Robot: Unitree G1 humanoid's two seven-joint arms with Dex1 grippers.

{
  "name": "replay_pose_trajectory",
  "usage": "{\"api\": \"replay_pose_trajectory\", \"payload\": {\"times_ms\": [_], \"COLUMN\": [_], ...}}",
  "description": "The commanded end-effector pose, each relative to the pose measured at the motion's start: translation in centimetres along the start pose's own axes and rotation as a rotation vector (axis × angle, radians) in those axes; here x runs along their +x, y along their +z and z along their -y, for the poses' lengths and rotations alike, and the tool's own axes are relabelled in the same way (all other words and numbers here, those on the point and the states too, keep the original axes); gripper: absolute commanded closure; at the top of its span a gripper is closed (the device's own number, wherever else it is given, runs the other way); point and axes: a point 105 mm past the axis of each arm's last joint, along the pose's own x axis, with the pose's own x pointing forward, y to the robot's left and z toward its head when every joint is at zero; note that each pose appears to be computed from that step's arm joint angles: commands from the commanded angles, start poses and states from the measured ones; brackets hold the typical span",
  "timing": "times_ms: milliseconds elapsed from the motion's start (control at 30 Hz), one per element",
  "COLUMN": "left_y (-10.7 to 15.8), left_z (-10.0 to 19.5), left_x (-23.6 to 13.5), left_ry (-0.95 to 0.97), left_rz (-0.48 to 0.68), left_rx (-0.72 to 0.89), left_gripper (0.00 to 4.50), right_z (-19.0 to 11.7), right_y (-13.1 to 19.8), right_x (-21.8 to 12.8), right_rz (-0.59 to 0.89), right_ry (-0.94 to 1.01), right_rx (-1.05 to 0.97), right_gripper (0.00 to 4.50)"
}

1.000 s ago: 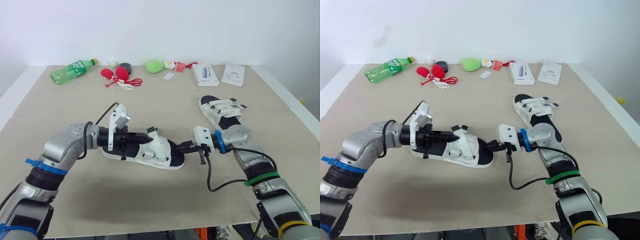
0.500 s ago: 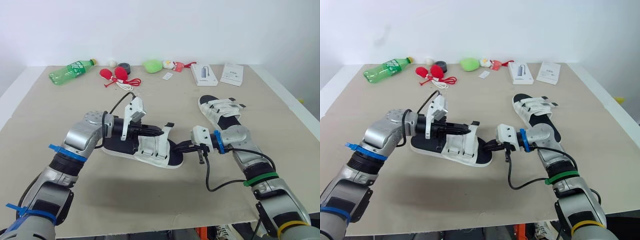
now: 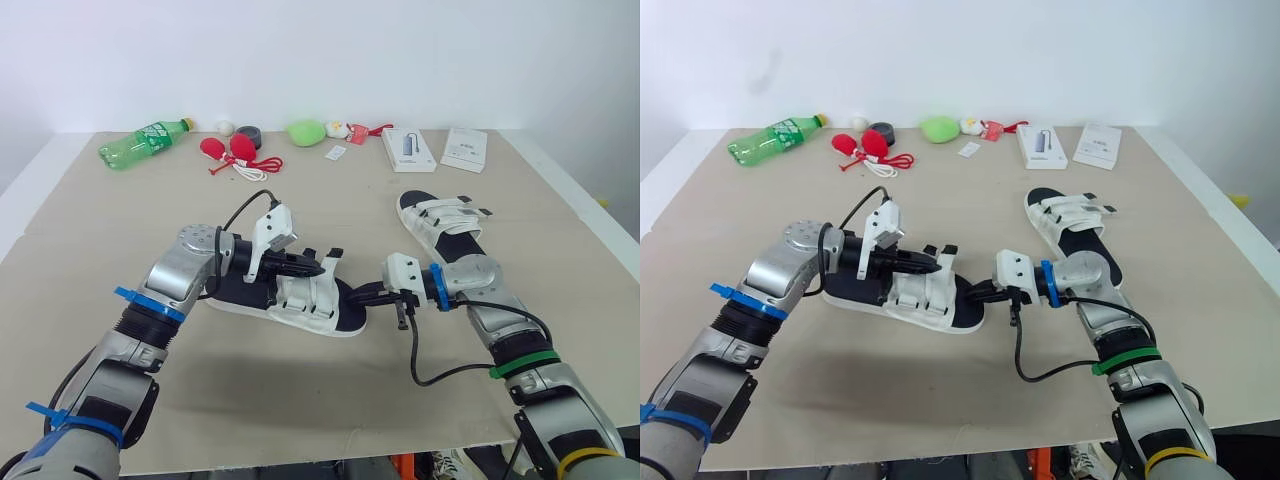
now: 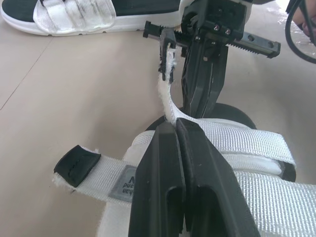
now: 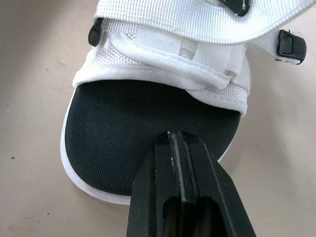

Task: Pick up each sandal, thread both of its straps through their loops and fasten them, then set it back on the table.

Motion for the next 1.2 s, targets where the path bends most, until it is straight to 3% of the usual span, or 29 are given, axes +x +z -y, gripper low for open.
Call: {"api": "replay_pose_trajectory", "payload": {"times_ms": [33, 167, 233, 267, 367, 400, 433, 500, 567, 633, 667, 800, 833, 900, 967, 1033, 1200], "left_y": [-0.8, -1.1, -1.4, -1.5, -1.6, -1.5, -1.4, -0.2, 2.3, 4.6, 5.6, 7.5, 7.3, 6.9, 6.1, 5.2, 3.2], "left_z": [-1.4, -1.7, -1.7, -1.7, -2.2, -2.2, -2.4, -3.5, -4.7, -4.5, -3.9, -1.3, -0.7, 0.3, 0.4, 0.0, -1.0], "left_x": [-0.6, -0.7, -0.8, -0.9, -1.2, -1.3, -1.5, -2.3, -3.2, -3.5, -3.3, -1.9, -1.5, -0.7, -0.2, 0.3, 0.9], "left_ry": [0.096, 0.121, 0.123, 0.125, 0.156, 0.159, 0.169, 0.223, 0.286, 0.273, 0.237, 0.065, 0.014, -0.083, -0.145, -0.172, -0.184], "left_rz": [-0.056, -0.068, -0.094, -0.103, -0.122, -0.123, -0.124, -0.104, -0.030, 0.064, 0.106, 0.232, 0.239, 0.241, 0.220, 0.172, 0.024], "left_rx": [0.022, 0.010, 0.033, 0.044, 0.086, 0.098, 0.108, 0.173, 0.238, 0.279, 0.299, 0.236, 0.207, 0.104, -0.001, -0.121, -0.232], "left_gripper": [4.47, 4.47, 4.07, 3.59, 3.29, 2.79, 2.66, 1.91, 0.74, 0.53, 0.09, 0.09, 0.34, 0.95, 1.89, 2.47, 4.18], "right_z": [-1.7, -1.8, -1.7, -1.7, -1.5, -1.5, -1.5, -1.5, -1.5, -1.5, -1.4, -1.3, -1.2, -1.2, -1.1, -1.0, -1.1], "right_y": [-3.1, -3.1, -3.0, -3.0, -3.0, -3.0, -3.0, -3.0, -3.1, -3.1, -3.1, -3.1, -3.1, -3.1, -3.0, -3.0, -3.1], "right_x": [0.0, 0.1, 0.2, 0.2, 0.2, 0.1, 0.1, 0.1, 0.0, -0.1, -0.1, -0.1, -0.1, -0.1, 0.0, 0.0, -0.1], "right_rz": [-0.116, -0.112, -0.112, -0.111, -0.112, -0.113, -0.113, -0.115, -0.116, -0.118, -0.119, -0.122, -0.122, -0.120, -0.120, -0.120, -0.119], "right_ry": [0.051, 0.056, 0.057, 0.057, 0.057, 0.057, 0.057, 0.058, 0.058, 0.056, 0.055, 0.053, 0.052, 0.050, 0.050, 0.046, 0.038], "right_rx": [0.087, 0.085, 0.084, 0.083, 0.081, 0.080, 0.080, 0.080, 0.079, 0.078, 0.078, 0.077, 0.077, 0.076, 0.075, 0.074, 0.077], "right_gripper": [4.50, 4.50, 4.50, 4.50, 4.50, 4.50, 4.50, 4.50, 4.50, 4.50, 4.50, 4.50, 4.50, 4.50, 4.50, 4.50, 4.50]}}
